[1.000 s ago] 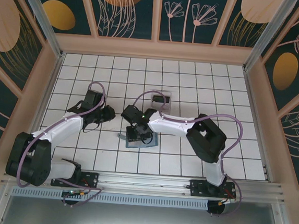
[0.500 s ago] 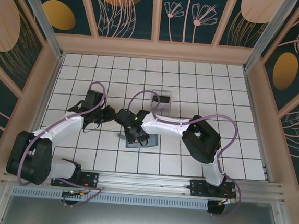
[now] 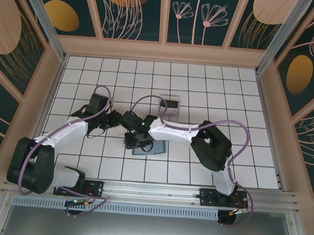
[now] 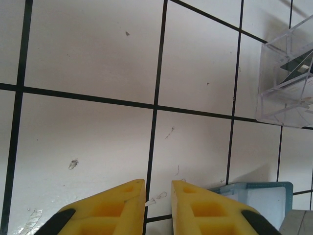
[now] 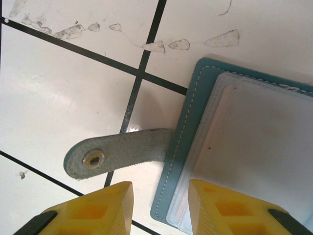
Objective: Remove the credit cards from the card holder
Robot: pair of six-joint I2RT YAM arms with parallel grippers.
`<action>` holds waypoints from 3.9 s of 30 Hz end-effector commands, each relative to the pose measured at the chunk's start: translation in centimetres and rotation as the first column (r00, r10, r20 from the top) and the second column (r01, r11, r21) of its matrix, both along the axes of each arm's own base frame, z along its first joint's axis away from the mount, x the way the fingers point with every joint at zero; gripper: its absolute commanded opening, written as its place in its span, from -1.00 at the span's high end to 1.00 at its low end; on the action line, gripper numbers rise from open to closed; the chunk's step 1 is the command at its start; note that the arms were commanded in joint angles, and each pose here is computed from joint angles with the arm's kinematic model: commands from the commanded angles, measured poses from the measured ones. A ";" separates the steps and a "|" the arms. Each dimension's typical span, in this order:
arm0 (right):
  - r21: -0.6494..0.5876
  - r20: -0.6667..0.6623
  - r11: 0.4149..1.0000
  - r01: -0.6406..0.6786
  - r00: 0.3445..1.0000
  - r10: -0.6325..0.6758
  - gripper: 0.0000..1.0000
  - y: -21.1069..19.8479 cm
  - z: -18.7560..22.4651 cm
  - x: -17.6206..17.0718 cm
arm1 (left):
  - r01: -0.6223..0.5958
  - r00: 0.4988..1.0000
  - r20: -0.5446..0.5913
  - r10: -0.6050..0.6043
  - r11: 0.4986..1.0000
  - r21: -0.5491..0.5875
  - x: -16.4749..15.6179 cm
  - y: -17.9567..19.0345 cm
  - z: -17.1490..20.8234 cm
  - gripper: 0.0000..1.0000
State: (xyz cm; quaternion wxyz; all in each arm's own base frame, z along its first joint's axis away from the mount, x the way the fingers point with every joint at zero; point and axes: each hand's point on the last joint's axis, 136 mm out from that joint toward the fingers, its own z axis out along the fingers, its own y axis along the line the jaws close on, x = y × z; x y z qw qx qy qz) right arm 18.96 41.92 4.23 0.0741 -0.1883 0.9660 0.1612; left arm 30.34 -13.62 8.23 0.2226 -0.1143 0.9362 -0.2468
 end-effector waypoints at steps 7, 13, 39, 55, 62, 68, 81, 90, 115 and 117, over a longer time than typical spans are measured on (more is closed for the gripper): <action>-0.051 -0.052 0.998 0.042 0.998 -0.044 0.29 -1.6 -2.8 -0.4 | 0.007 1.000 0.002 -0.007 1.000 -0.014 -0.3 -0.1 0.0 0.54; -0.100 -0.041 0.992 0.072 0.996 -0.076 0.29 -2.9 -3.1 -0.4 | 0.006 1.000 0.000 -0.006 1.000 -0.015 -0.2 -0.1 0.0 0.54; -0.410 0.172 0.906 0.104 0.984 -0.035 0.32 -5.6 -2.2 1.0 | 0.014 1.000 -0.004 -0.015 1.000 -0.003 -0.1 -0.1 -0.5 0.54; -0.545 0.287 0.825 0.148 0.958 0.018 0.09 -7.3 0.1 1.6 | 0.019 1.000 -0.012 -0.019 1.000 -0.006 0.0 -0.2 -0.7 0.55; -0.571 0.317 0.803 0.171 0.948 0.024 0.04 -8.2 0.9 1.9 | 0.019 1.000 -0.013 -0.019 1.000 -0.005 0.0 -0.2 -0.7 0.55; -0.589 0.356 0.782 0.205 0.934 0.023 0.01 -9.2 2.1 2.4 | 0.021 1.000 -0.011 -0.021 1.000 -0.004 0.2 -0.3 -0.5 0.55; -0.581 0.372 0.777 0.243 0.928 -0.013 -0.08 -12.1 2.5 3.0 | 0.053 0.998 -0.020 -0.053 0.998 -0.027 0.1 -1.1 0.1 0.55; -0.527 0.333 0.813 0.248 0.940 -0.070 -0.09 -14.6 1.6 3.4 | 0.099 0.995 -0.020 -0.099 0.995 -0.033 -0.6 -3.8 0.6 0.56; -0.270 0.176 0.934 0.235 0.966 -0.192 0.04 -15.3 1.4 1.0 | 0.225 0.966 -0.125 -0.228 0.974 -0.041 -5.7 -9.0 -1.3 0.59; -0.237 0.175 0.941 0.240 0.964 -0.202 0.05 -15.0 2.2 1.6 | 0.223 0.965 -0.129 -0.227 0.974 -0.049 -6.0 -9.3 -1.5 0.59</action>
